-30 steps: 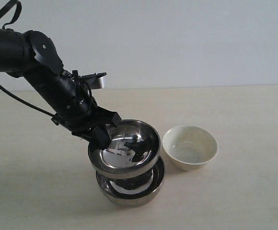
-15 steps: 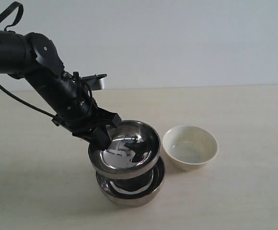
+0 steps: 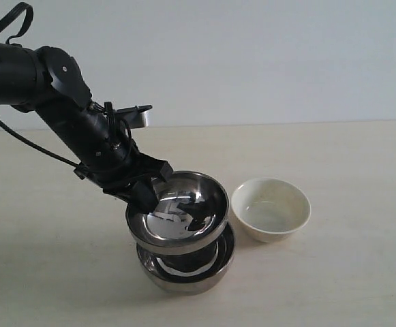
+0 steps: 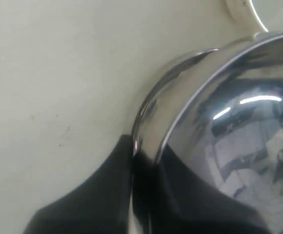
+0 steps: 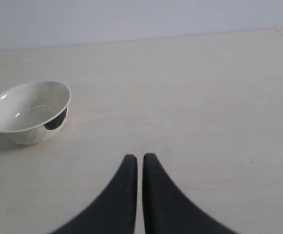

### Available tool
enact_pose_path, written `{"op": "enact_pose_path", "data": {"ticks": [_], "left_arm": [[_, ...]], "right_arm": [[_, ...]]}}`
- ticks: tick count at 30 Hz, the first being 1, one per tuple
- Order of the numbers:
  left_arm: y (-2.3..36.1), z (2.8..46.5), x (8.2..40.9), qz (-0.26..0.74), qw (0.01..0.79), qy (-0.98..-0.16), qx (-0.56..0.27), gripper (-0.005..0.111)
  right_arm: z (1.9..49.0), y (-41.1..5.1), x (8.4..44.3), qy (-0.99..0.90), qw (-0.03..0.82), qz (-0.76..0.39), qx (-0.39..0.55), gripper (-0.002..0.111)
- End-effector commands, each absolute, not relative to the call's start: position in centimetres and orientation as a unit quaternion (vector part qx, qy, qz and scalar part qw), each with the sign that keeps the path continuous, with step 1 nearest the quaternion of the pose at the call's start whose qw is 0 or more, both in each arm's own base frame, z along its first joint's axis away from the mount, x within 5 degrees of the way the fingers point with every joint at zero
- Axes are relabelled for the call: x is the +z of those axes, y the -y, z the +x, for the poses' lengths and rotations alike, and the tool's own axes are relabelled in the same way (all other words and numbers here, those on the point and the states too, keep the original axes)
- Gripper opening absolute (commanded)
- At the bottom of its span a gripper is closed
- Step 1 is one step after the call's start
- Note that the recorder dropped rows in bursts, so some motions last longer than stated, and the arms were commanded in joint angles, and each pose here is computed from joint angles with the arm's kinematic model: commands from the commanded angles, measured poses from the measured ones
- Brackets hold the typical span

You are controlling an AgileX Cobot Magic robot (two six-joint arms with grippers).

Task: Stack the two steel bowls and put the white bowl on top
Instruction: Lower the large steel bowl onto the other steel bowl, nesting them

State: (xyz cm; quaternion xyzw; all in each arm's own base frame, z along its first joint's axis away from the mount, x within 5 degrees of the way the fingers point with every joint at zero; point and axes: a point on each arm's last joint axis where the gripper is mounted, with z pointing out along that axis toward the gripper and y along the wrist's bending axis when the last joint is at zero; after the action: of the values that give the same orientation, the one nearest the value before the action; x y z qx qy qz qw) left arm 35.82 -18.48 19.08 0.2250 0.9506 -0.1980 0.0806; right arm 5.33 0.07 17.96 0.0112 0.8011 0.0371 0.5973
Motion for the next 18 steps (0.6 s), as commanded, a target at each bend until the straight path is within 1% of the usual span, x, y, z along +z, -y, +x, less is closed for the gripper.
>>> {"op": "enact_pose_path", "data": {"ticks": [1, 18], "left_arm": [[18.74, 35.81, 19.22, 0.218, 0.084, -0.951, -0.203, 0.004], [19.04, 35.74, 19.23, 0.221, 0.087, -0.950, -0.203, 0.004]], "right_arm": [[5.31, -0.05, 18.04, -0.798, 0.602, 0.011, 0.036, 0.000], [5.31, -0.05, 18.04, -0.798, 0.602, 0.011, 0.036, 0.000]]}}
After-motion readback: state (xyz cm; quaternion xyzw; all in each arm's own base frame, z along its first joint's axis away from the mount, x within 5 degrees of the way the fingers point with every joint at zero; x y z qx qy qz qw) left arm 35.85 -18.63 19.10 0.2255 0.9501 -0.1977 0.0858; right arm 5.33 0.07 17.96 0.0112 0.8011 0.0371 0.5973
